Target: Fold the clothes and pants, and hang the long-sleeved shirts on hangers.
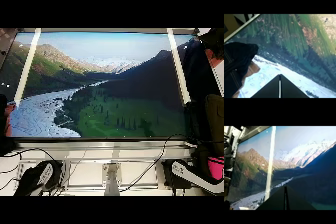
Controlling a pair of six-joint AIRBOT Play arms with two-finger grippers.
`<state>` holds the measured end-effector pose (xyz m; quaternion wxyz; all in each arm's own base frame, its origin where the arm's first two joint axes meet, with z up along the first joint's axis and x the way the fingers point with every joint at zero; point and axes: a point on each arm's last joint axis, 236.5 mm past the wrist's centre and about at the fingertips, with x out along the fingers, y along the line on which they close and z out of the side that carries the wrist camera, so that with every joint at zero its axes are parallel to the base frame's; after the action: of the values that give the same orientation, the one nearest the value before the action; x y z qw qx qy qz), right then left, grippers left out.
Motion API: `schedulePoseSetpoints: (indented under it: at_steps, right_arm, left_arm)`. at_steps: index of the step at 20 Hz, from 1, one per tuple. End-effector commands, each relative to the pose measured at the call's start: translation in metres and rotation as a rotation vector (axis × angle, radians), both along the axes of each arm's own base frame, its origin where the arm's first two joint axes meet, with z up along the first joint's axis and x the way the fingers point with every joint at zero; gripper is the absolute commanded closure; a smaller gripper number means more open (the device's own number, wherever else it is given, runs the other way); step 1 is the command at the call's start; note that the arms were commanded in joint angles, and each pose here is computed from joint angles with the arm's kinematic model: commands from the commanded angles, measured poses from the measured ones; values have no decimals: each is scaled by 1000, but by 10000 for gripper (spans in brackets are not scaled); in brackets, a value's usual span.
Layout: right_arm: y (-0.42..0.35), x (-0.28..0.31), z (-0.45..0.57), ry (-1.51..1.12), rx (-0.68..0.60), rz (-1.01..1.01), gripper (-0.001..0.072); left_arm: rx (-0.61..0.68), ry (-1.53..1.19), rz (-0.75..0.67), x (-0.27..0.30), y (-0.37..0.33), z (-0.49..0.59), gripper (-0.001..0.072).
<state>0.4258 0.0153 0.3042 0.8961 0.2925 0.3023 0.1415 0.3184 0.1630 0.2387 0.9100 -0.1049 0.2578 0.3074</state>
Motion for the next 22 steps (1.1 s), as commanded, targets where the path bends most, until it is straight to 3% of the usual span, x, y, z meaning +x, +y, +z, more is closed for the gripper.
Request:
schedulePoseSetpoints:
  at_steps: [1,10,16,17,19,22]
  right_arm:
    - [1,0,0,0,0,1,687]
    - [1,0,0,0,0,1,686]
    - [1,0,0,0,0,1,686]
    - [1,0,0,0,0,2,687]
    - [1,0,0,0,0,2,687]
    - [0,0,0,0,0,1,686]
  left_arm:
    - [1,5,6,-2,2,0,695]
    - [188,373,-153,5,18,-64,695]
    - [362,636,-120,4,66,-99,681]
    - [349,659,-105,1,74,-107,559]
    - [316,694,-54,-9,96,-120,127]
    - [271,715,26,-28,129,-133,96]
